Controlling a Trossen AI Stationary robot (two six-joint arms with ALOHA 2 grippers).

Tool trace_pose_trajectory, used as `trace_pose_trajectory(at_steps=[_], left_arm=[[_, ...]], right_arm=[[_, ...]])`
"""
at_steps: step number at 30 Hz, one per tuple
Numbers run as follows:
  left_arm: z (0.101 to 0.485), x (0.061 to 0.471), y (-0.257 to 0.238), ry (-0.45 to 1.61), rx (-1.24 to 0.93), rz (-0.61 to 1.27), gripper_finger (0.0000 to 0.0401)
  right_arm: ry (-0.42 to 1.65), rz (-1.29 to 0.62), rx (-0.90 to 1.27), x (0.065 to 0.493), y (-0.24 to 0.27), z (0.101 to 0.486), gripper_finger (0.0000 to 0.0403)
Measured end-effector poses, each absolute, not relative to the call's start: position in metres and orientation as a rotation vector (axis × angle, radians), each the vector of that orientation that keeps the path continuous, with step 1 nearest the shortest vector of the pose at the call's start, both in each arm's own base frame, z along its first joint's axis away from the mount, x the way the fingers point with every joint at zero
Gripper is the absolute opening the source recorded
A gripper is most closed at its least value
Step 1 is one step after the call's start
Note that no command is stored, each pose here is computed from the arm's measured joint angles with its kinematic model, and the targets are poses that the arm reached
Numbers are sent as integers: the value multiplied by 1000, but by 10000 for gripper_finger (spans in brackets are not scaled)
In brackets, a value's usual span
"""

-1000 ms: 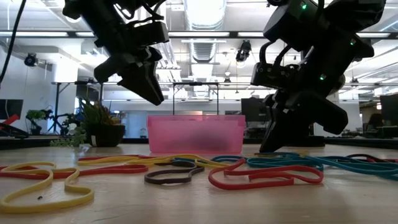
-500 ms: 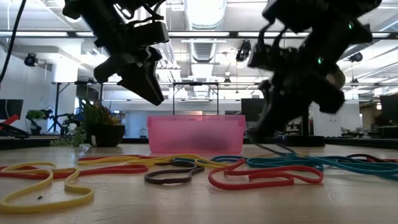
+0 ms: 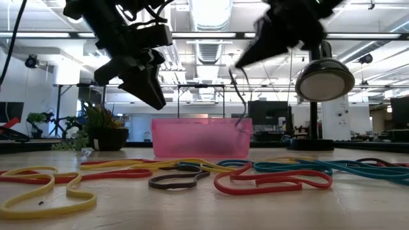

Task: Pick and place rubber bands into bin
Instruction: Put the blue rubber bands into the pink bin

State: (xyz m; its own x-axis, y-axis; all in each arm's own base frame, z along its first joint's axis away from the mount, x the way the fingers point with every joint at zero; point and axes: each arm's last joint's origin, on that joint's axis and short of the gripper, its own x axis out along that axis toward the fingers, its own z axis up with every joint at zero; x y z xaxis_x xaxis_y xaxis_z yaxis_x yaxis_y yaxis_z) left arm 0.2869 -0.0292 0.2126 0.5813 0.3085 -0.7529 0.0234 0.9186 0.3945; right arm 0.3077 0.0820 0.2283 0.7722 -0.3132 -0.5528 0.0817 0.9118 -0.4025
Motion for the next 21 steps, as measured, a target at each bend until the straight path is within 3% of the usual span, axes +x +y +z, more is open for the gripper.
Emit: trace_pose_trajectory(at_steps=[12,21], left_arm=[[212,287,-29,945,382,173,77],[211,286,-29,952,384,173,77]], right_arm=[[555,-402,-437,337,16,284,8],[653,-428,-165,332,-58,245,8]])
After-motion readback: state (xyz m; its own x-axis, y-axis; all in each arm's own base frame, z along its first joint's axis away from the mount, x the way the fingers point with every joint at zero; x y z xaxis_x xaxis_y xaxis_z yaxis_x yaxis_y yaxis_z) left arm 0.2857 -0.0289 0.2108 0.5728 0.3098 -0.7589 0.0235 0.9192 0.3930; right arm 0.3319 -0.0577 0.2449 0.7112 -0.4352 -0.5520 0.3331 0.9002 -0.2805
